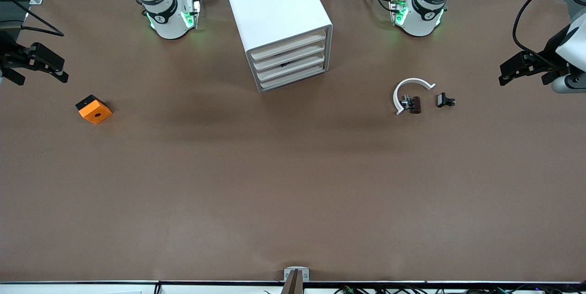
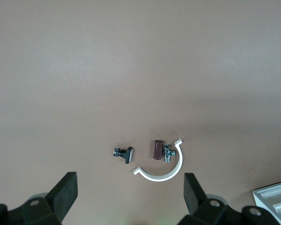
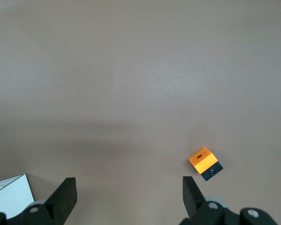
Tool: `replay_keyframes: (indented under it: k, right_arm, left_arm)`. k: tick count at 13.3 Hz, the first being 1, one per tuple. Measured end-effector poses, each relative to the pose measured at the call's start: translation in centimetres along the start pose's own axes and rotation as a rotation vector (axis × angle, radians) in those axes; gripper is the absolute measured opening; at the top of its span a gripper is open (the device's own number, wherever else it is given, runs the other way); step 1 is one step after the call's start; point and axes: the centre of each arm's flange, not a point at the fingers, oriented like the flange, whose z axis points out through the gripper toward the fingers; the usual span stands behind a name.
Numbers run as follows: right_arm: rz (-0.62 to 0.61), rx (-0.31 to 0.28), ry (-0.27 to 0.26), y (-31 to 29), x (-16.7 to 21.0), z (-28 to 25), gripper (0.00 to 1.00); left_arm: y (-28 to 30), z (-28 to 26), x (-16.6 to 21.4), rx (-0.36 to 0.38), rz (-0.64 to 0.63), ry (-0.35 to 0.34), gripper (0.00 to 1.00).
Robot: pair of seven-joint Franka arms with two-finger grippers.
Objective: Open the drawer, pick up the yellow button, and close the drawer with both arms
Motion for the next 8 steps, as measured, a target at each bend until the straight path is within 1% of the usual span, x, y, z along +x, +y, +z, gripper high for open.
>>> replay_keyframes:
  k: [5,8]
  right_arm:
    - [0.000,0.000,0.000,0.0,0.0,0.0,1.00]
    - [0.000,0.000,0.000,0.0,0.0,0.0,1.00]
  left_arm:
    - [0.0,0.1,0.0,0.000,0.000,-0.001,1.00]
    - [-0.1,1.8,1.0,-0.003,0.000,-0.033,1.00]
